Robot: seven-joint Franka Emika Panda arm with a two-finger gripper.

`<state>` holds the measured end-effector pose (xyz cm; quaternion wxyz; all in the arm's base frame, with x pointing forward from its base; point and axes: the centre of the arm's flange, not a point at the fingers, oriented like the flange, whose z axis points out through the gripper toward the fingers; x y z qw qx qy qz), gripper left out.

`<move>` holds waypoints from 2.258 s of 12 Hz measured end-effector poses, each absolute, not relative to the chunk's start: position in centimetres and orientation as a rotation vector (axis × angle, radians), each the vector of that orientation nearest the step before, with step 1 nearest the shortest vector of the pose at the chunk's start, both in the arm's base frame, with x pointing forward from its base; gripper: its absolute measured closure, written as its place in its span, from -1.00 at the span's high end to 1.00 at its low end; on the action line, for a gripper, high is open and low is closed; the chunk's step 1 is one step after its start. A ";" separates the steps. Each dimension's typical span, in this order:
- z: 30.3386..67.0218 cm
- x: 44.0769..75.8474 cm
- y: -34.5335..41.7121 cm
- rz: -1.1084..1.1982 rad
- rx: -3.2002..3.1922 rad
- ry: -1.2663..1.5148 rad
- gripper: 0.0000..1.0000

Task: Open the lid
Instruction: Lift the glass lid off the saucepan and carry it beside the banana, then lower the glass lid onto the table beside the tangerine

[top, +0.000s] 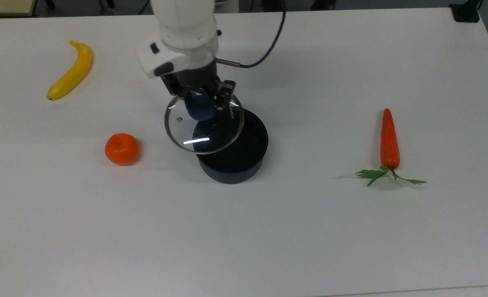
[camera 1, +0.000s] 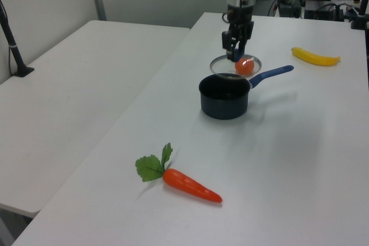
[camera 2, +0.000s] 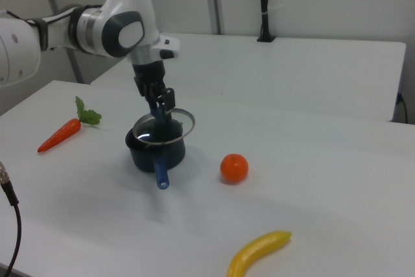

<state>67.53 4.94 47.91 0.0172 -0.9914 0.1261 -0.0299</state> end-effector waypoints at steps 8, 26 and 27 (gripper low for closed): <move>51.6 64.0 -8.7 0.031 -3.077 0.400 0.21; 38.1 58.9 -16.4 0.019 -3.129 0.368 0.21; 37.9 58.8 -16.4 0.026 -3.128 0.367 0.21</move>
